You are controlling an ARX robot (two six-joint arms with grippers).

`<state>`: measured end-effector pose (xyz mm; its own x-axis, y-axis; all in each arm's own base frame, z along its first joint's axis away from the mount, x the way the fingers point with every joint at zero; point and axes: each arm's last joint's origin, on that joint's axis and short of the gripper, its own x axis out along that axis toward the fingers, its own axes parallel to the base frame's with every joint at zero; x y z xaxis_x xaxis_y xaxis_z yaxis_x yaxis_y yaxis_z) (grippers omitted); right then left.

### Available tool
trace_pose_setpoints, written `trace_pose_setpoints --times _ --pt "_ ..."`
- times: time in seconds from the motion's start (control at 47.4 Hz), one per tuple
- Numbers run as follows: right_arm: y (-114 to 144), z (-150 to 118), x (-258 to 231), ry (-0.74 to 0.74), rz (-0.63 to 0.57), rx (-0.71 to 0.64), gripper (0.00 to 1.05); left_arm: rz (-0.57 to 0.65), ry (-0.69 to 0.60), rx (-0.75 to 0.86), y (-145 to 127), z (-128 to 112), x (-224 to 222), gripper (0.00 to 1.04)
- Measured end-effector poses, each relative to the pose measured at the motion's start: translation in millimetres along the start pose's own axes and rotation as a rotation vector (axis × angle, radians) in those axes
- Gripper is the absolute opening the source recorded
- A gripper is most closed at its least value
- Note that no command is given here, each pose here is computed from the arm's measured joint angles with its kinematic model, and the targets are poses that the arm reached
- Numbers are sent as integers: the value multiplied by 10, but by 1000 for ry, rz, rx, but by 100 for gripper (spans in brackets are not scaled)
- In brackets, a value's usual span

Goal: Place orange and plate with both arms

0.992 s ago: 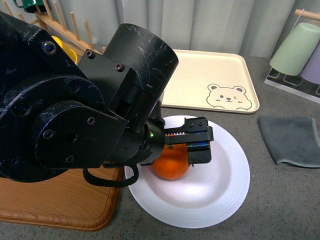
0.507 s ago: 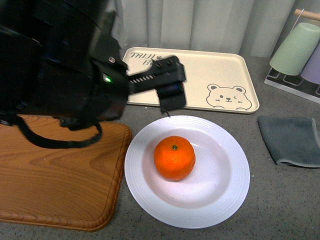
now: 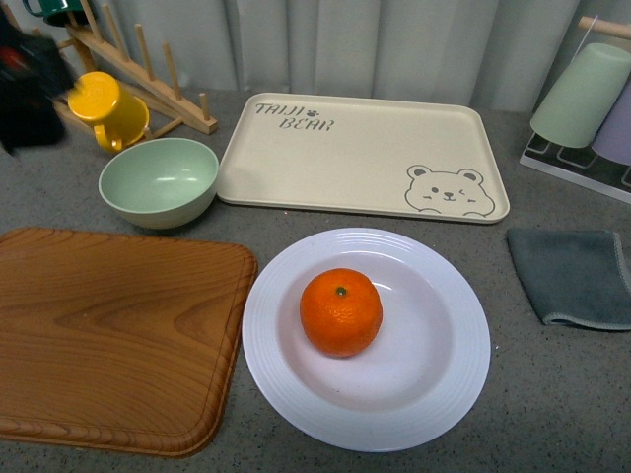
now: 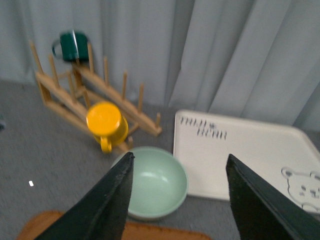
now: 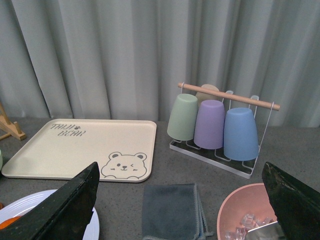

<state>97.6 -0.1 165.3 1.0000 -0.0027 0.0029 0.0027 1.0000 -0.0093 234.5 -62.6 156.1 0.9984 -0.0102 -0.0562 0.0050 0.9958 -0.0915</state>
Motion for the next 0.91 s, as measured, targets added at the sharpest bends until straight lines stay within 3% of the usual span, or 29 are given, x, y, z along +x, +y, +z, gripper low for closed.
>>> trace_pose_setpoints --times 0.084,0.211,0.317,0.908 --pt "1 1 0 -1 2 0 96 -5 -65 37 109 107 -143 43" --pt "1 0 0 0 3 0 96 0 -43 67 228 60 -296 25" --pt "1 0 0 0 3 0 96 4 -38 75 332 52 -449 4" --pt "1 0 0 0 3 0 96 8 -63 84 605 128 -974 4"
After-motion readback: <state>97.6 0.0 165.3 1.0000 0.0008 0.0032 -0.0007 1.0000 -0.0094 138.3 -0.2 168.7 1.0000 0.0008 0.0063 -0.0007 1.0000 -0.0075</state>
